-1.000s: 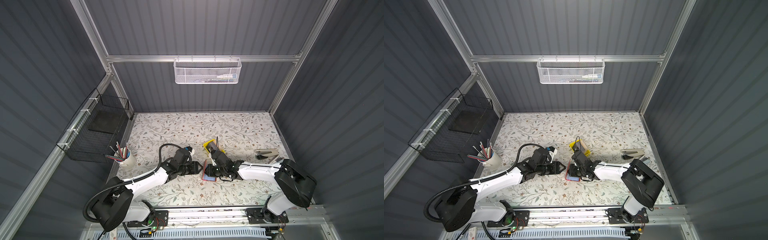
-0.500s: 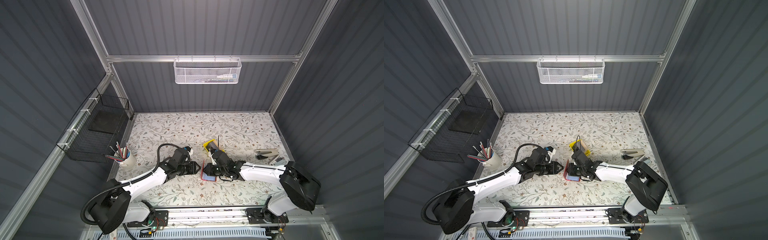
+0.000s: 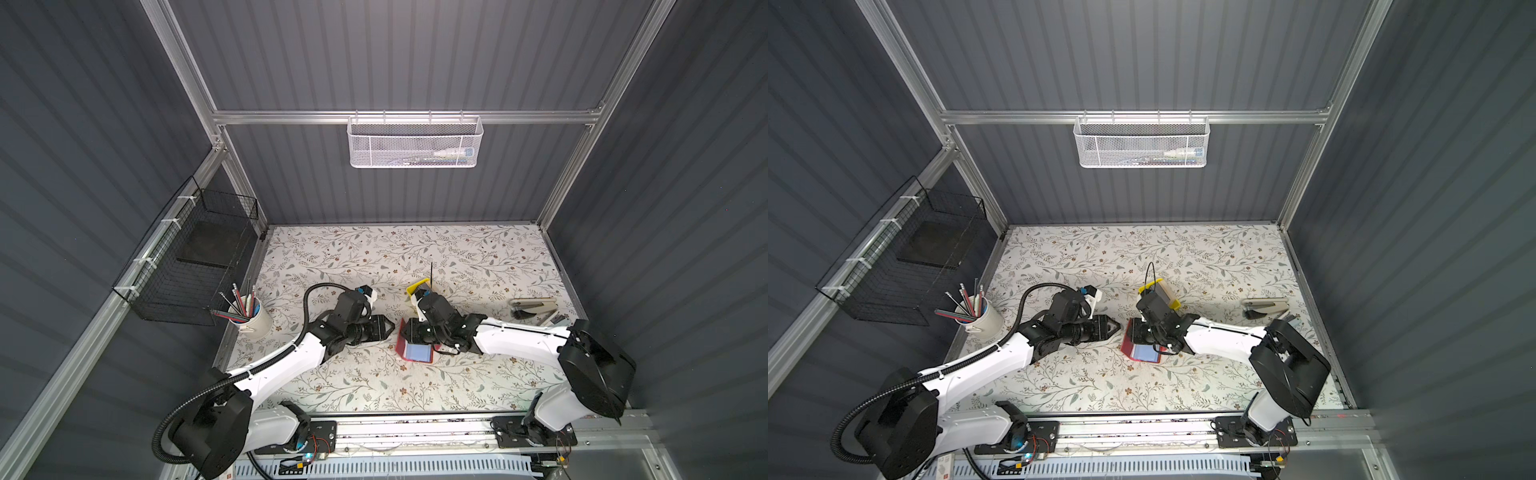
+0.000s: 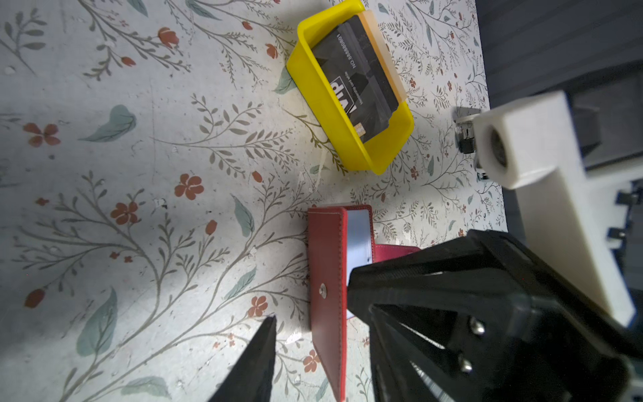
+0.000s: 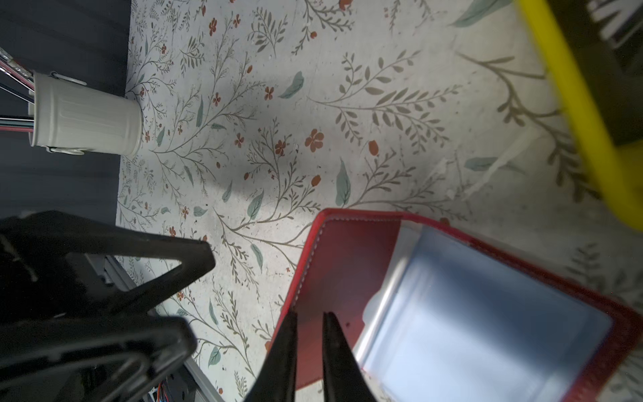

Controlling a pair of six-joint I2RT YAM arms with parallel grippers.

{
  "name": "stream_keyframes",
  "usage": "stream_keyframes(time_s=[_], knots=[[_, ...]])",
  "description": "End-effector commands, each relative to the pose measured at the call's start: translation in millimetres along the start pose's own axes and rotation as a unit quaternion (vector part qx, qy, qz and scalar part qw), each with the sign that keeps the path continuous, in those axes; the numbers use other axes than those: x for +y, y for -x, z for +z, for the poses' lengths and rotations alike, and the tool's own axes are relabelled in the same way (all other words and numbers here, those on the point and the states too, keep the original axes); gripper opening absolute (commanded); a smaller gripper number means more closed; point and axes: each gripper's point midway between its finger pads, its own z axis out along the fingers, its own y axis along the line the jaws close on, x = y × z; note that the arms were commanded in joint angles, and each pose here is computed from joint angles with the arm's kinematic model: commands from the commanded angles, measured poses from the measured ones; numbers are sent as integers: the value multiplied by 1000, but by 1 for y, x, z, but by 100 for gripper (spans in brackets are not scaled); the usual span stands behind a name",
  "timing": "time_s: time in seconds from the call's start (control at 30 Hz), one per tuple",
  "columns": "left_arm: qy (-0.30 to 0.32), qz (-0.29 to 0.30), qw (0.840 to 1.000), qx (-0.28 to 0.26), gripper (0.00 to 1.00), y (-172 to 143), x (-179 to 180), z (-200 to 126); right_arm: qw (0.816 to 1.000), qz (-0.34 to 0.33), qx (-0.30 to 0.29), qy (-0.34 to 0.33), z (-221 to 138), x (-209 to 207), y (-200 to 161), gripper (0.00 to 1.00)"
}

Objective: Insert credit cards into a card holder
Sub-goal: Open the card holder at the center of the table.

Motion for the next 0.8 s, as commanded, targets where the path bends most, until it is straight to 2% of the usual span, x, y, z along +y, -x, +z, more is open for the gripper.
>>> stream_keyframes(time_s=[0.0, 0.37, 0.53, 0.77], knots=[[-13, 16, 1000, -3, 45, 6, -10, -9, 1000, -14, 18, -10, 8, 3, -5, 18], [-31, 25, 999, -2, 44, 7, -18, -11, 999, -3, 42, -8, 32, 1, -16, 18], [-25, 22, 999, -2, 42, 5, -14, -8, 998, 7, 54, 7, 43, 3, -22, 17], [-20, 17, 1000, 2, 40, 3, -10, -6, 998, 17, 64, -7, 52, -4, -31, 17]])
